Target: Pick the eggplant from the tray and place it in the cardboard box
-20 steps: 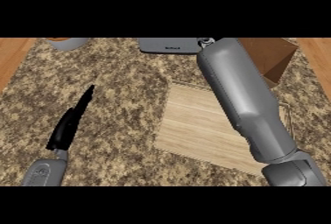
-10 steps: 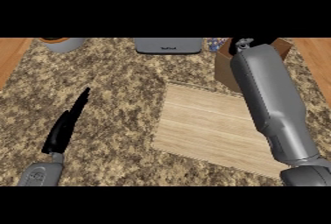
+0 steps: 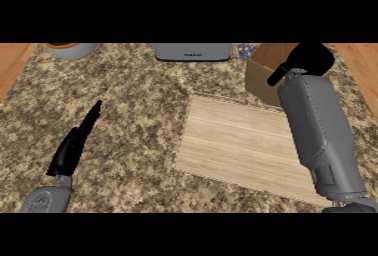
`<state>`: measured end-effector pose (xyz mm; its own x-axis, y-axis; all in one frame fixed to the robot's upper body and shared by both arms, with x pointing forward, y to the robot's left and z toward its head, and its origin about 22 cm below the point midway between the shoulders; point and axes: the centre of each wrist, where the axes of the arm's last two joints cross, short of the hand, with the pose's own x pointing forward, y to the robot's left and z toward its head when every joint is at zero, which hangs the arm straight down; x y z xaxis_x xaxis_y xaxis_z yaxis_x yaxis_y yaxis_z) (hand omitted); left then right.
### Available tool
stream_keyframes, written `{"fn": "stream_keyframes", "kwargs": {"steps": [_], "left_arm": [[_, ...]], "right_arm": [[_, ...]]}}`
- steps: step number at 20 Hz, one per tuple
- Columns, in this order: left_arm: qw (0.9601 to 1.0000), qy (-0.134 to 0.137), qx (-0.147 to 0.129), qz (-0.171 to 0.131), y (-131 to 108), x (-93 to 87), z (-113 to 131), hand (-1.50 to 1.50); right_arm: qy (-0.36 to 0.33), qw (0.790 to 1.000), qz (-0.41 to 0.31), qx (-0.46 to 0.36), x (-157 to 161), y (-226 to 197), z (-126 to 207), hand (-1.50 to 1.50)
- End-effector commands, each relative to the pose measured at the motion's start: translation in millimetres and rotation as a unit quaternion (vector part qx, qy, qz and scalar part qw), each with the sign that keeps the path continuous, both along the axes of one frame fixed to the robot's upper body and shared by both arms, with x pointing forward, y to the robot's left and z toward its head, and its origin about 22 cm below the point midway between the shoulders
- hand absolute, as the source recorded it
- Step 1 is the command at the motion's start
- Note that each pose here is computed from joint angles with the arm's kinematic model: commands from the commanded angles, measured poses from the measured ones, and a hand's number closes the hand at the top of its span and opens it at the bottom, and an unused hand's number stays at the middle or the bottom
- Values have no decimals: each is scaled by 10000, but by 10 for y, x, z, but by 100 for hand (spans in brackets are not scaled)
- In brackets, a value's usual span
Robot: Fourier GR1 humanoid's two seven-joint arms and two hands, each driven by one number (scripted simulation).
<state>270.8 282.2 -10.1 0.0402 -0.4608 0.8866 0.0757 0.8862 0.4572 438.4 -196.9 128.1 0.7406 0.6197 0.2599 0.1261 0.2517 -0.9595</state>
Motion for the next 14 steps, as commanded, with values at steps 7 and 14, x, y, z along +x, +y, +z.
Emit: {"fn": "stream_keyframes", "kwargs": {"steps": [7, 14], "left_arm": [[10000, -7, 76, -54, -16, 55, 63, 0], [10000, 35, -74, -36, 73, 55, 49, 0]], "right_arm": [[-2985, 9508, 203, 806, -86, -120, 99, -150], [-3985, 9042, -443, 1471, -121, -500, -24, -150]]}}
